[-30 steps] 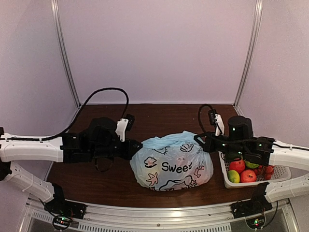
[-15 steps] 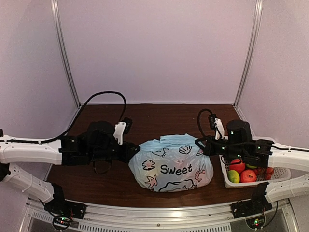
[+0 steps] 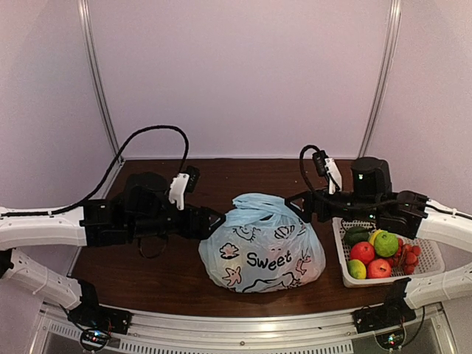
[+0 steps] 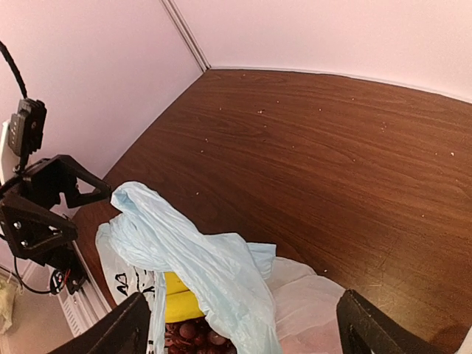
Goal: Untie the knot of the plastic bag and take out the fruit
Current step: Untie the bag handles from the takeout bag.
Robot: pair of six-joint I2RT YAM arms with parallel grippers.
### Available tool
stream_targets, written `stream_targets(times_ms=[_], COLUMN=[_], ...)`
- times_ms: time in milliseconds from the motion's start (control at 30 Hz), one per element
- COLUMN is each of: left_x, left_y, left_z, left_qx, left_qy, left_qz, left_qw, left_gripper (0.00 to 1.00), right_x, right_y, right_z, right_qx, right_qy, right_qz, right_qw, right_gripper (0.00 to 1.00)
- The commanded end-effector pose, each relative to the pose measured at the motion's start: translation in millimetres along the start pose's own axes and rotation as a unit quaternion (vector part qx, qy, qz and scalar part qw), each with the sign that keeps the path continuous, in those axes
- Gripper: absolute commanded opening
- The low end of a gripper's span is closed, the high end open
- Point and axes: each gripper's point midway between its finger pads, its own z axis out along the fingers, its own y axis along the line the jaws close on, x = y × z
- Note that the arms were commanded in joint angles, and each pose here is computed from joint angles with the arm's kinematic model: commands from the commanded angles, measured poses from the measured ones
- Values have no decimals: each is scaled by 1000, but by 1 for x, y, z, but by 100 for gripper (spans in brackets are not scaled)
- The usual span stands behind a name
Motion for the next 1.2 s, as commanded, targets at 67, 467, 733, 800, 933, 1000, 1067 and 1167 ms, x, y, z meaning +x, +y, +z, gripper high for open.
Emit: stream_targets(times_ms=[67,467,733,800,933,1000,1067,1167], left_x=[-33,-30,-27,-26,-28,-31,-34,-41], left_y=[-18,-22,-22,-22,-25,-29,-36,-49], left_z=[-6,8,7,7,7,8,13,24], left_qx=[14,13,18,19,24,28,36,54], left_qy=[-17,1,3,4,6,9,14,19], left_qz=[6,0,-10,-6,11,27,53,89], left_qw=[1000,1000,1000,1000,1000,999,998,994], left_gripper=[87,91,92,93,94,95,95,95], right_x=[4,-3,1,-10,-45,-59,-63,-57], right_y=[8,36,49,54,56,49,41,29], right_z=[7,53,77,72,48,33,21,7], right_qx=[-6,-68,-106,-110,-92,-67,-48,-36], right_qy=[65,106,124,101,30,-6,-36,-67], right_qz=[-92,-127,-115,-110,-100,-89,-72,-49], right_qw=[994,984,980,983,990,994,996,996], right_gripper=[89,85,56,39,11,8,9,13])
